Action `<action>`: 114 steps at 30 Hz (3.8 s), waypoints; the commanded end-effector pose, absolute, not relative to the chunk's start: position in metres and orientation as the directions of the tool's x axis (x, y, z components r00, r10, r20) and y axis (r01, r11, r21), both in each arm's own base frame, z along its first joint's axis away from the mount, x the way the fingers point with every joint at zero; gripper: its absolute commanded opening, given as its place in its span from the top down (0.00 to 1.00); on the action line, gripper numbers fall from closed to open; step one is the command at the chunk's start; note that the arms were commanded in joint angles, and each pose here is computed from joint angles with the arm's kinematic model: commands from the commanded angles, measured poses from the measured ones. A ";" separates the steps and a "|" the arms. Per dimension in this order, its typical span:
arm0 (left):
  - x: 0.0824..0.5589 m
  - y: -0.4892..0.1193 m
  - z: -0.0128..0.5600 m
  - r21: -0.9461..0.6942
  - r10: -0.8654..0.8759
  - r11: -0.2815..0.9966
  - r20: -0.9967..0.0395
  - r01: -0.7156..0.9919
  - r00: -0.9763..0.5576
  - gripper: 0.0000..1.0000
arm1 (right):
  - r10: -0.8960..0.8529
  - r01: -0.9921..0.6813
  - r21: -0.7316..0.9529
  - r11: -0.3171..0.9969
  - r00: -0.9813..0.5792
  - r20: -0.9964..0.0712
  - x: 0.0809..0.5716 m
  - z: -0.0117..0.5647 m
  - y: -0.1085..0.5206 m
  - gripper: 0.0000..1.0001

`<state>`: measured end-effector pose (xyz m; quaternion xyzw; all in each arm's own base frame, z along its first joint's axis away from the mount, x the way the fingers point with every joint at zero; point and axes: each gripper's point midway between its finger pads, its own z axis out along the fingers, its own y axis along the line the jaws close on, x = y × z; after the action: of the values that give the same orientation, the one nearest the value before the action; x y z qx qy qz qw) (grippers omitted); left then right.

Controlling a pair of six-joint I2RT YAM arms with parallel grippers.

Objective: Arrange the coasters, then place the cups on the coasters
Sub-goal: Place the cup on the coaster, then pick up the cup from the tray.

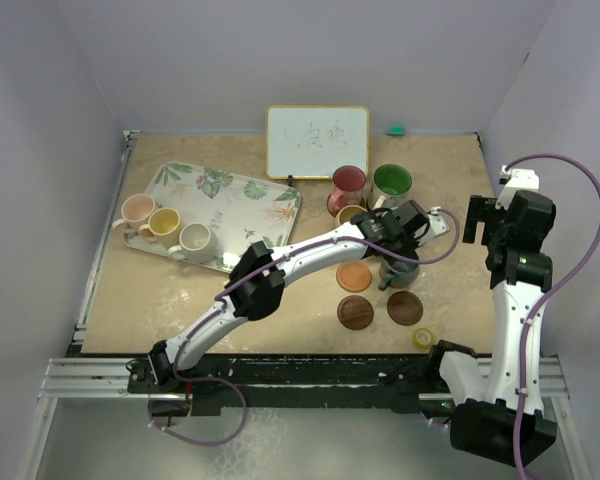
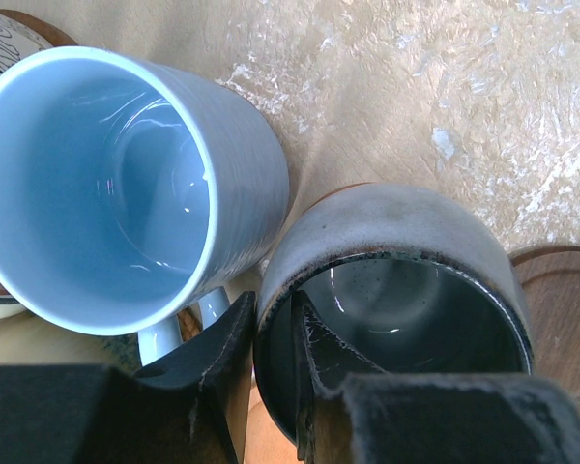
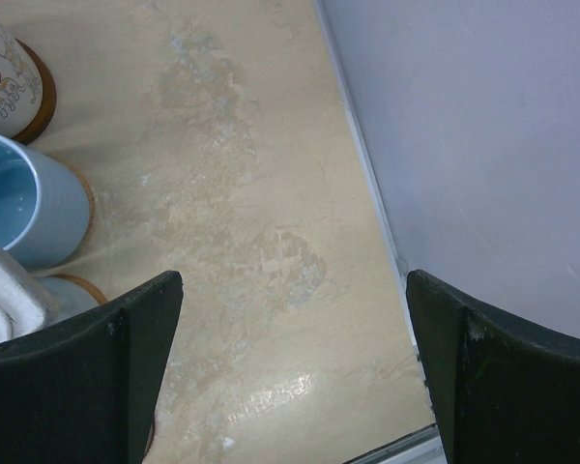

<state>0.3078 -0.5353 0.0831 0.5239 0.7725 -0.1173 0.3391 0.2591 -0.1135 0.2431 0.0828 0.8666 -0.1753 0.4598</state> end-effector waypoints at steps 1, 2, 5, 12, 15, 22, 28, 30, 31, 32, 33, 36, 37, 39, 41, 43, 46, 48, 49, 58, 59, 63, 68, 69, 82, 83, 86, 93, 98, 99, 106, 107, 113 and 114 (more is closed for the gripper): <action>0.312 -0.550 0.119 0.180 0.673 0.429 -0.717 0.885 -0.181 0.82 | -0.019 0.308 -0.211 0.928 -0.525 -0.851 0.260 0.254 -0.112 0.00; 0.312 -0.550 0.120 0.180 0.672 0.429 -0.718 0.885 -0.180 0.82 | -0.019 0.309 -0.211 0.928 -0.525 -0.851 0.260 0.254 -0.112 0.00; 0.312 -0.551 0.122 0.179 0.669 0.429 -0.722 0.886 -0.178 0.81 | -0.019 0.308 -0.211 0.928 -0.525 -0.851 0.260 0.254 -0.112 0.00; 0.312 -0.553 0.134 0.178 0.653 0.425 -0.739 0.888 -0.164 0.80 | -0.019 0.308 -0.210 0.928 -0.525 -0.851 0.260 0.254 -0.112 0.00; 0.309 -0.555 0.144 0.169 0.641 0.415 -0.752 0.894 -0.155 0.78 | -0.018 0.305 -0.210 0.929 -0.527 -0.850 0.260 0.253 -0.111 0.00; 0.298 -0.554 0.167 0.139 0.618 0.379 -0.774 0.915 -0.139 0.70 | -0.020 0.302 -0.208 0.930 -0.525 -0.851 0.261 0.253 -0.111 0.00; 0.289 -0.548 0.191 0.146 0.596 0.341 -0.797 0.929 -0.094 0.65 | -0.018 0.296 -0.202 0.933 -0.524 -0.851 0.261 0.253 -0.109 0.00; 0.287 -0.544 0.199 0.157 0.593 0.333 -0.802 0.930 -0.077 0.64 | -0.016 0.291 -0.196 0.936 -0.523 -0.852 0.262 0.252 -0.108 0.00; 0.286 -0.541 0.204 0.163 0.593 0.330 -0.802 0.930 -0.070 0.63 | -0.014 0.287 -0.193 0.938 -0.525 -0.851 0.263 0.251 -0.107 0.00; 0.286 -0.537 0.207 0.172 0.598 0.327 -0.799 0.929 -0.062 0.62 | -0.014 0.282 -0.190 0.940 -0.525 -0.851 0.263 0.250 -0.106 0.00; 0.285 -0.532 0.211 0.183 0.602 0.325 -0.796 0.928 -0.054 0.61 | -0.016 0.277 -0.190 0.942 -0.528 -0.849 0.264 0.250 -0.106 0.00; 0.286 -0.512 0.222 0.229 0.626 0.333 -0.779 0.915 -0.033 0.59 | -0.022 0.270 -0.197 0.943 -0.538 -0.843 0.263 0.249 -0.106 0.00; 0.286 -0.503 0.231 0.251 0.627 0.337 -0.778 0.908 -0.018 0.58 | -0.044 0.266 -0.220 0.938 -0.539 -0.841 0.264 0.252 -0.108 0.00; 0.288 -0.484 0.234 0.280 0.647 0.347 -0.763 0.895 -0.012 0.57 | -0.065 0.227 -0.219 0.949 -0.539 -0.840 0.267 0.255 -0.104 0.00; 0.292 -0.462 0.244 0.305 0.653 0.370 -0.757 0.878 -0.012 0.56 | -0.069 0.188 -0.202 0.961 -0.547 -0.834 0.269 0.253 -0.097 0.00; 0.298 -0.436 0.254 0.323 0.655 0.404 -0.755 0.856 -0.024 0.55 | -0.075 0.149 -0.189 0.971 -0.558 -0.827 0.272 0.251 -0.091 0.00; 0.313 -0.390 0.266 0.335 0.650 0.467 -0.757 0.818 -0.060 0.53 | -0.074 0.097 -0.155 0.983 -0.567 -0.820 0.275 0.251 -0.082 0.00; 0.322 -0.358 0.270 0.338 0.643 0.512 -0.761 0.789 -0.091 0.50 | -0.077 0.065 -0.137 0.988 -0.565 -0.822 0.278 0.253 -0.075 0.00; 0.326 -0.341 0.274 0.347 0.640 0.538 -0.762 0.768 -0.104 0.47 | -0.080 0.052 -0.131 0.990 -0.562 -0.824 0.280 0.255 -0.073 0.00; 0.344 -0.189 0.284 0.369 0.595 0.718 -0.766 0.590 -0.246 0.32 | -0.208 -0.093 -0.188 0.978 -0.557 -0.804 0.302 0.264 -0.033 0.00; 0.345 -0.175 0.283 0.369 0.590 0.730 -0.766 0.576 -0.256 0.32 | -0.215 -0.127 -0.174 0.977 -0.553 -0.805 0.303 0.263 -0.025 0.00; 0.347 -0.121 0.272 0.346 0.568 0.771 -0.754 0.535 -0.331 0.32 | -0.219 -0.207 -0.124 0.970 -0.540 -0.813 0.308 0.256 -0.006 0.00; 0.346 -0.072 0.250 0.310 0.557 0.792 -0.719 0.526 -0.415 0.32 | -0.248 -0.298 -0.099 0.949 -0.518 -0.818 0.304 0.251 0.010 0.00; 0.346 -0.063 0.245 0.305 0.558 0.794 -0.710 0.526 -0.430 0.32 | -0.254 -0.319 -0.093 0.943 -0.513 -0.820 0.303 0.252 0.015 0.00; 0.362 -0.037 0.169 0.253 0.755 0.600 -0.493 0.759 -0.432 0.37 | -0.278 -0.366 -0.101 0.925 -0.473 -0.836 0.296 0.250 0.029 0.01; 0.364 -0.036 0.165 0.251 0.769 0.585 -0.473 0.772 -0.429 0.38 | -0.280 -0.362 -0.104 0.927 -0.478 -0.832 0.296 0.248 0.028 0.01; 0.374 -0.030 0.151 0.245 0.801 0.552 -0.421 0.797 -0.426 0.41 | -0.284 -0.353 -0.109 0.929 -0.493 -0.823 0.296 0.243 0.025 0.02; 0.380 -0.022 0.119 0.189 0.845 0.502 -0.317 0.844 -0.431 0.53 | -0.284 -0.345 -0.114 0.932 -0.496 -0.820 0.295 0.241 0.023 0.01; 0.380 -0.019 0.104 0.164 0.860 0.479 -0.283 0.862 -0.424 0.62 | -0.285 -0.340 -0.115 0.933 -0.505 -0.815 0.296 0.239 0.022 0.02; 0.380 -0.019 0.102 0.161 0.861 0.479 -0.279 0.863 -0.425 0.64 | -0.285 -0.341 -0.114 0.933 -0.507 -0.813 0.297 0.238 0.022 0.02; 0.376 -0.018 0.089 0.152 0.860 0.483 -0.266 0.862 -0.435 0.74 | -0.285 -0.339 -0.113 0.934 -0.515 -0.809 0.298 0.235 0.021 0.02; 0.375 -0.018 0.087 0.151 0.858 0.487 -0.268 0.860 -0.438 0.75 | -0.285 -0.340 -0.112 0.934 -0.516 -0.808 0.298 0.235 0.022 0.02; 0.371 -0.021 0.080 0.146 0.839 0.512 -0.295 0.846 -0.457 0.82 | -0.282 -0.344 -0.105 0.933 -0.520 -0.806 0.298 0.234 0.023 0.02; 0.370 -0.022 0.079 0.143 0.836 0.516 -0.300 0.844 -0.460 0.83 | -0.283 -0.344 -0.105 0.933 -0.520 -0.806 0.298 0.234 0.022 0.02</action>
<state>0.3657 -0.0174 0.0755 0.5020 0.8543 -0.0080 0.1350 0.2928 0.0236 0.2286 -0.1742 0.8789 0.0419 0.4421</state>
